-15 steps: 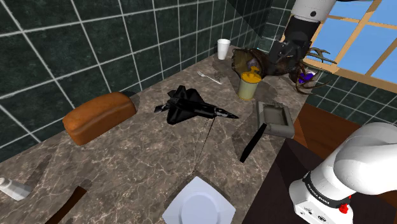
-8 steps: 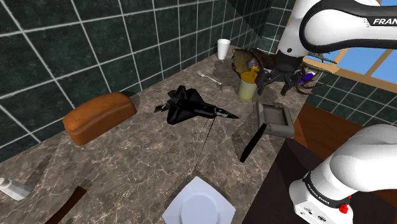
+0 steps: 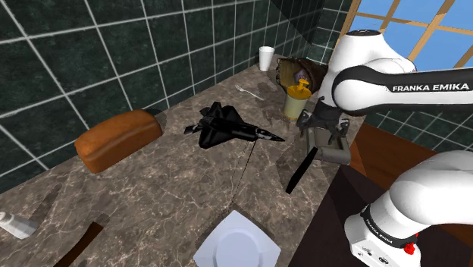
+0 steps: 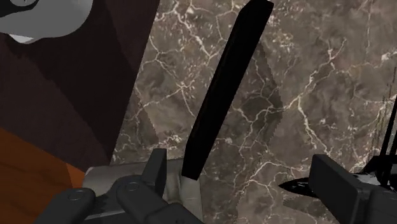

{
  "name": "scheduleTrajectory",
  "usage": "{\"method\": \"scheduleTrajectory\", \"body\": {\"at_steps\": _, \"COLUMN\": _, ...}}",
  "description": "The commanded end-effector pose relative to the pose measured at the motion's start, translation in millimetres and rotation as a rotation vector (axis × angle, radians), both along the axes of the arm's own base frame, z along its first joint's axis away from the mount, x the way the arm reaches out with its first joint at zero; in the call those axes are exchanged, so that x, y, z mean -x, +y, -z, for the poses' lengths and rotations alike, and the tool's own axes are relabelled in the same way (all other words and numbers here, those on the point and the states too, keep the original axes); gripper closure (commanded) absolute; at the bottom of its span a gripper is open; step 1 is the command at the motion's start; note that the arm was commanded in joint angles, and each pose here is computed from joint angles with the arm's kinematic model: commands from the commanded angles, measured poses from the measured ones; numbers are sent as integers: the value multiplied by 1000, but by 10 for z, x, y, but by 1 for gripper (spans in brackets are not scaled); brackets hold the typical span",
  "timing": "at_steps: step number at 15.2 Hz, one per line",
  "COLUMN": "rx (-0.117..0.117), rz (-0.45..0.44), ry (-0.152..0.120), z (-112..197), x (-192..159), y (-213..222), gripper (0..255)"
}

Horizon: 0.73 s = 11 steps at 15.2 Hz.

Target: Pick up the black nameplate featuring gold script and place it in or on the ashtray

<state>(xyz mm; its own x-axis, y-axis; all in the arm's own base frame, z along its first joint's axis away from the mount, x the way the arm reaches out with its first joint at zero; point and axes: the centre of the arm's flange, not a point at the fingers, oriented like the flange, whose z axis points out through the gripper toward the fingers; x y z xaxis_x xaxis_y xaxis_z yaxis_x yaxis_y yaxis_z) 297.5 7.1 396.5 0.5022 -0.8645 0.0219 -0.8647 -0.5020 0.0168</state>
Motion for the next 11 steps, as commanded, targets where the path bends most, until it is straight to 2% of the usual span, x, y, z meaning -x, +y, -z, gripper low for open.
{"method": "scheduleTrajectory", "body": {"at_steps": 1, "rx": 10, "rz": 120, "ry": 6, "z": 268, "x": 1, "y": 41, "gripper": 0}}
{"method": "scheduleTrajectory", "body": {"at_steps": 5, "rx": 28, "rz": 323, "ry": 20, "z": 745, "x": 22, "y": 95, "gripper": 0}}
{"method": "scheduleTrajectory", "body": {"at_steps": 11, "rx": 28, "rz": 323, "ry": 20, "z": 1061, "x": 34, "y": 79, "gripper": 0}}
